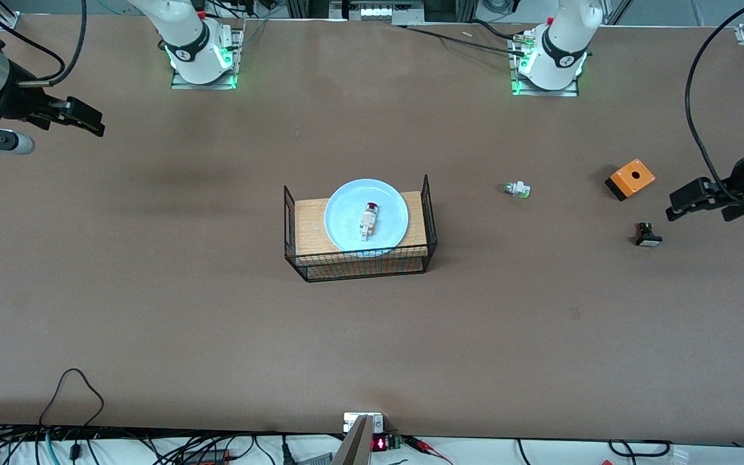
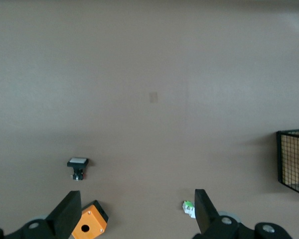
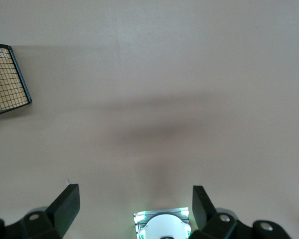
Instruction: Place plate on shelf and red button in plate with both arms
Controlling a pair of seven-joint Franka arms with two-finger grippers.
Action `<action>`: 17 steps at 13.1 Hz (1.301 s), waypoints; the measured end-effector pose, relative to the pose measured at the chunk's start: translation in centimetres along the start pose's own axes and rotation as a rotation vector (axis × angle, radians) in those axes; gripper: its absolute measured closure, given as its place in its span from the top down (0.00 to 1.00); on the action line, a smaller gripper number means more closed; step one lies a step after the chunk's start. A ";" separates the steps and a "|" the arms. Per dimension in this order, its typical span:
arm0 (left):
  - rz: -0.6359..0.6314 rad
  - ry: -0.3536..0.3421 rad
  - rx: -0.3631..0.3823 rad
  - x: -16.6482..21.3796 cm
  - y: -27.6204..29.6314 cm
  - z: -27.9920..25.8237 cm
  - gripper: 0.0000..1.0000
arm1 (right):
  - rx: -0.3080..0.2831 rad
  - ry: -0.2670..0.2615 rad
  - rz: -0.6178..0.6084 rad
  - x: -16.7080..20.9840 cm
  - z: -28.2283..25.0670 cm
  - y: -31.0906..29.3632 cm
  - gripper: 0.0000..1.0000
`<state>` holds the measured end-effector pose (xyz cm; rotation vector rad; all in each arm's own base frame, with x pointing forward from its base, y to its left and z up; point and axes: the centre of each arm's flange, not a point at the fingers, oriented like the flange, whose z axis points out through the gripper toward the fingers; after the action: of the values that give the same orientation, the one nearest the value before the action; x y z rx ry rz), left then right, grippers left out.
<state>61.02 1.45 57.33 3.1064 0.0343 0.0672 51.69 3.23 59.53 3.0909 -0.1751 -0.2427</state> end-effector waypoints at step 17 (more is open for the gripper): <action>-0.022 -0.017 -0.002 -1.9 1.1 -1.8 1.00 | 0.001 -0.002 -0.037 0.1 0.0 0.4 1.00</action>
<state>59.04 0.33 59.03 3.1039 0.0678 0.0407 51.73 2.83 59.50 3.0975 -0.1190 -0.2463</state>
